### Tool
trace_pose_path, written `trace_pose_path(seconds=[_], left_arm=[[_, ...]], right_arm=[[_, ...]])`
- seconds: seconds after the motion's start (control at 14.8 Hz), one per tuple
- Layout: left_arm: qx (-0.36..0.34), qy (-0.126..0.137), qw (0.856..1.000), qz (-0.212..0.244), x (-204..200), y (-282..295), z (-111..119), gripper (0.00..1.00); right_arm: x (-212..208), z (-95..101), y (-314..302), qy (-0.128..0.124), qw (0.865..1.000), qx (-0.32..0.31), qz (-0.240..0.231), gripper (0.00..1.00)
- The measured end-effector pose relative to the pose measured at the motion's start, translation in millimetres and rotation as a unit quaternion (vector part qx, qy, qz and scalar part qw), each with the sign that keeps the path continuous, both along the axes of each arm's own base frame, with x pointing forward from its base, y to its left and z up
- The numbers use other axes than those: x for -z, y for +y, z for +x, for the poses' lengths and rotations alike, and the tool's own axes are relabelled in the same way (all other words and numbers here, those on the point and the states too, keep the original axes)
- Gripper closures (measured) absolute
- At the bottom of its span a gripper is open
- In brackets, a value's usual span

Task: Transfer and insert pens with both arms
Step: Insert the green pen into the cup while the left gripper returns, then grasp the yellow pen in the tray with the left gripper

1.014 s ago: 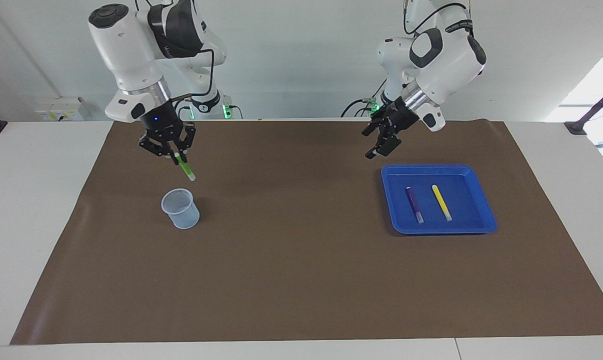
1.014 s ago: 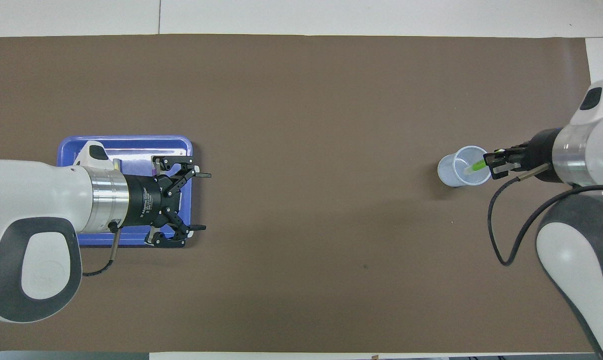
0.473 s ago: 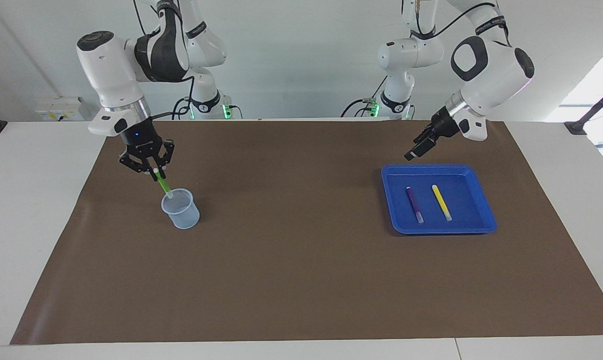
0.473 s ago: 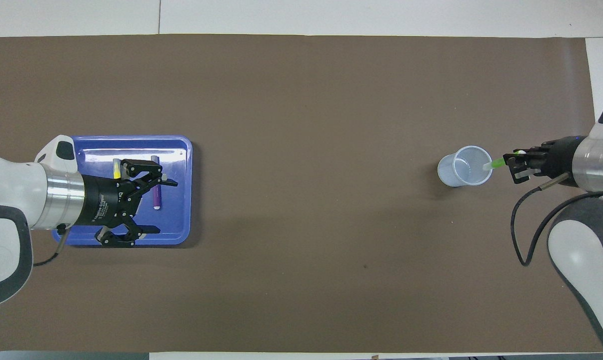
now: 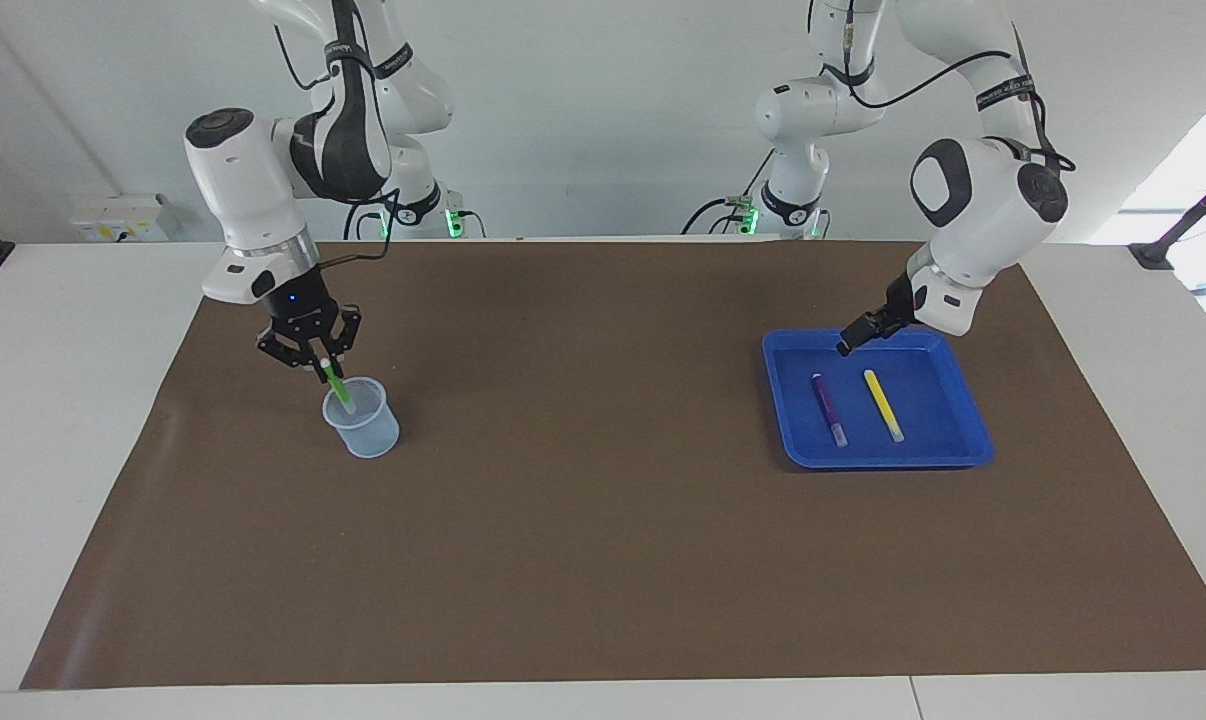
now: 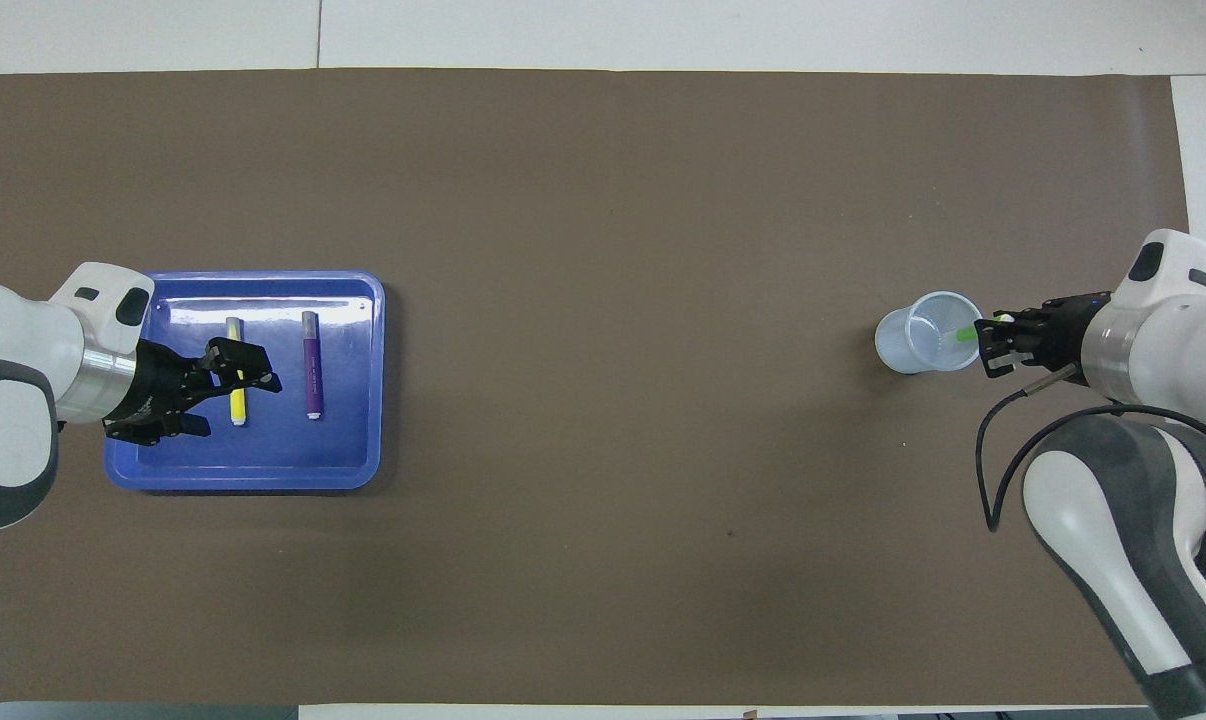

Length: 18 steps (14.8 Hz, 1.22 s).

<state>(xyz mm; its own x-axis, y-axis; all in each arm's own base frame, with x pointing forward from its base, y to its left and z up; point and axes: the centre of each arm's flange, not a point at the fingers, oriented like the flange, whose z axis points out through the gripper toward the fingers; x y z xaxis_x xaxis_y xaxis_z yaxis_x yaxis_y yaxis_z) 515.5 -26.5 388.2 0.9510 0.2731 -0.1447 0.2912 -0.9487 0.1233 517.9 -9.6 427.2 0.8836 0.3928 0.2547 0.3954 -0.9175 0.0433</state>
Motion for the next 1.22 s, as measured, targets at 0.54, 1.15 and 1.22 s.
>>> trace_pose_path(seconds=[0.54, 1.15, 1.22], left_arm=[[0.15, -0.03, 0.987, 0.057, 69.4, 11.0, 30.8, 0.1], [0.174, -0.033, 0.982, 0.071, 84.1, 12.0, 39.9, 0.46], [0.174, -0.033, 0.982, 0.071, 84.1, 12.0, 39.9, 0.57]], right_arm=[[26.6, 2.4, -0.1, 0.022, 1.0, 0.0, 0.0, 0.82], [30.8, 4.7, -0.4, 0.022, 1.0, 0.011, 0.002, 0.22], [29.2, 5.6, -0.4, 0.02, 1.0, 0.011, 0.002, 0.12]])
